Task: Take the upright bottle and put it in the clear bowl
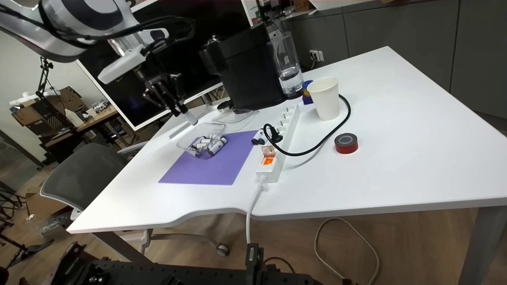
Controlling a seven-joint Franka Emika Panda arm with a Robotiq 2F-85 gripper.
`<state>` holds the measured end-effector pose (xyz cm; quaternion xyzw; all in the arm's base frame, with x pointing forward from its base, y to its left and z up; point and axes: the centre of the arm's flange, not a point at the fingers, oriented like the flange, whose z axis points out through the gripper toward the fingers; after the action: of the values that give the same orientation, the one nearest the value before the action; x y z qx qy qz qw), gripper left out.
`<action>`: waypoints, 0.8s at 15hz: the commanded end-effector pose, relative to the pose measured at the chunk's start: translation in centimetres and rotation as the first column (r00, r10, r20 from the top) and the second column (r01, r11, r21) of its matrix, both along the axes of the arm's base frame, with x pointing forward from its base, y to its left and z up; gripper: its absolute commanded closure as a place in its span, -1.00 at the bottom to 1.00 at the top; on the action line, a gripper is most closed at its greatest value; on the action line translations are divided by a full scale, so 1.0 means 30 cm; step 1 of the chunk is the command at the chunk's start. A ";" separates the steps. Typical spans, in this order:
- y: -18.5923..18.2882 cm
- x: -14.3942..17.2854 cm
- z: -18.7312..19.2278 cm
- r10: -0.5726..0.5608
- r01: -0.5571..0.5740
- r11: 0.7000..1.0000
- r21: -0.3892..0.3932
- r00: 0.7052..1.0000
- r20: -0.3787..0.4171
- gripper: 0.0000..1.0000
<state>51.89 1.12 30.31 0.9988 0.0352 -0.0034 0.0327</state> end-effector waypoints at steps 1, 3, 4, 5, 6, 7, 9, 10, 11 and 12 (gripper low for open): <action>0.069 -0.005 0.084 -0.005 0.005 1.000 0.000 1.000 0.018 0.87; 0.093 0.019 0.079 -0.012 0.012 1.000 0.006 1.000 0.004 0.87; 0.100 0.029 0.069 -0.015 0.015 1.000 0.009 1.000 -0.007 0.87; 0.102 0.041 0.055 -0.020 0.020 1.000 0.012 1.000 -0.014 0.87; 0.103 0.049 0.043 -0.021 0.021 1.000 0.020 1.000 -0.022 0.87; 0.100 0.059 0.027 -0.024 0.025 0.999 0.022 0.999 -0.027 0.87; 0.092 0.077 -0.003 -0.029 0.030 0.999 0.027 0.999 -0.039 0.87; 0.087 0.087 -0.021 -0.033 0.035 0.999 0.032 0.998 -0.047 0.87; 0.082 0.095 -0.037 -0.033 0.035 0.999 0.032 0.998 -0.054 0.87; 0.076 0.104 -0.055 -0.034 0.036 0.999 0.030 0.998 -0.060 0.87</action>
<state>53.21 3.83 29.37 0.9991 0.0323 -0.0229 0.0181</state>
